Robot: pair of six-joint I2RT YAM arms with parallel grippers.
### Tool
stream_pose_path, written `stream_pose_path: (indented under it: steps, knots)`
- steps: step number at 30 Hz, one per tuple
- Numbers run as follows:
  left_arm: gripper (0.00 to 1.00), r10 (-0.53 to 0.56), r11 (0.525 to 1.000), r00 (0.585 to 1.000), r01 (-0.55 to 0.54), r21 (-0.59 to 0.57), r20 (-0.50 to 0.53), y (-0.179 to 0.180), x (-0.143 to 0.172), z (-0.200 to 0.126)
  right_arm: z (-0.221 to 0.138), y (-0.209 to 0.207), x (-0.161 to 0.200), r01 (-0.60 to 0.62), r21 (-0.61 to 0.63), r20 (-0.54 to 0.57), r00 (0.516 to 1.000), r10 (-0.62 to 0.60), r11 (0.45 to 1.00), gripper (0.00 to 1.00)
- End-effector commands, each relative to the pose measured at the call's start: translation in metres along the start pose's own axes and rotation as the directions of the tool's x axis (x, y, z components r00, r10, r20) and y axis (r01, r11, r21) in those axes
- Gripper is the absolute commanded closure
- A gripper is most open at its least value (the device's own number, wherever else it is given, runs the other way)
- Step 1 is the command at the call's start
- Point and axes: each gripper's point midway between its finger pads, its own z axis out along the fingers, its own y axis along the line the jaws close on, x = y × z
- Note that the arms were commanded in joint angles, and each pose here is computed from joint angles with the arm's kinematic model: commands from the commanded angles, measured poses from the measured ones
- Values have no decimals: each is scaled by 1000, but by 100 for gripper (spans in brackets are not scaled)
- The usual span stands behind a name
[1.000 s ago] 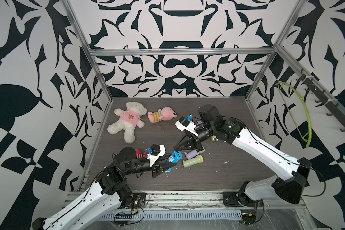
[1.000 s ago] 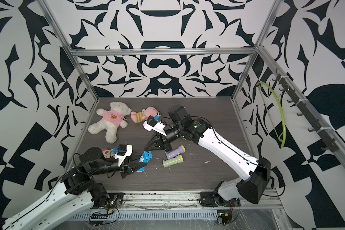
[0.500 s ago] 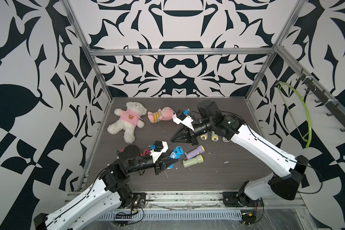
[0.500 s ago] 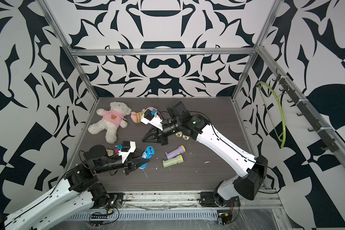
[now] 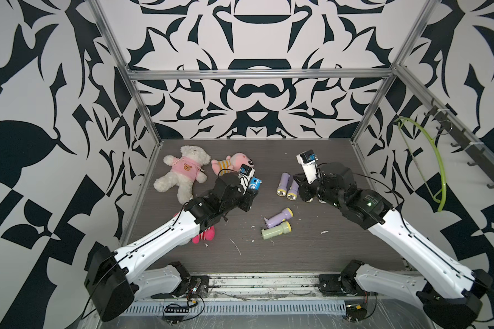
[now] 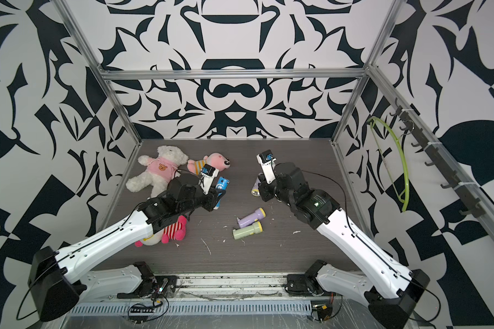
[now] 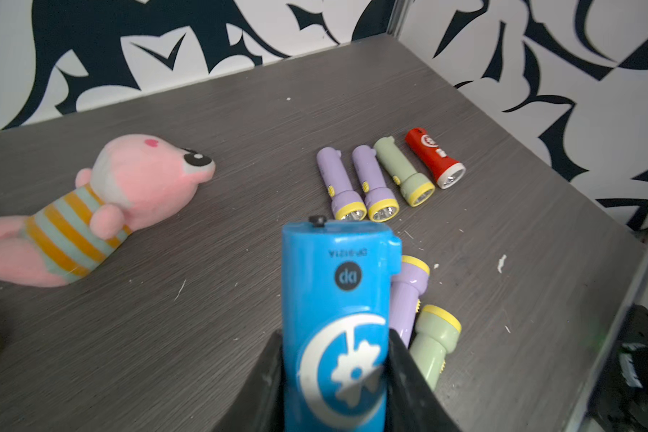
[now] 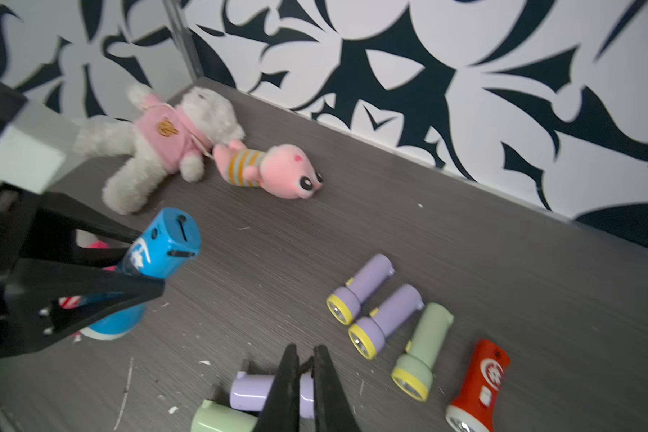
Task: Close the plug at the bottom of the flashlight
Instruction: Place the flashlight at the center of the board.
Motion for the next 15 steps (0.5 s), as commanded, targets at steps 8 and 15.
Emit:
stream_pose_path:
  steps: [8, 15]
  knots:
    - [100, -95, 995, 993, 92, -34, -77, -3, -20, 67, -35, -29, 42, -97, 117, -23, 995, 100, 988, 80]
    - [100, -100, 995, 984, 95, -37, -148, -7, -23, 128, -57, -49, 65, -147, 206, -30, 987, 156, 968, 79]
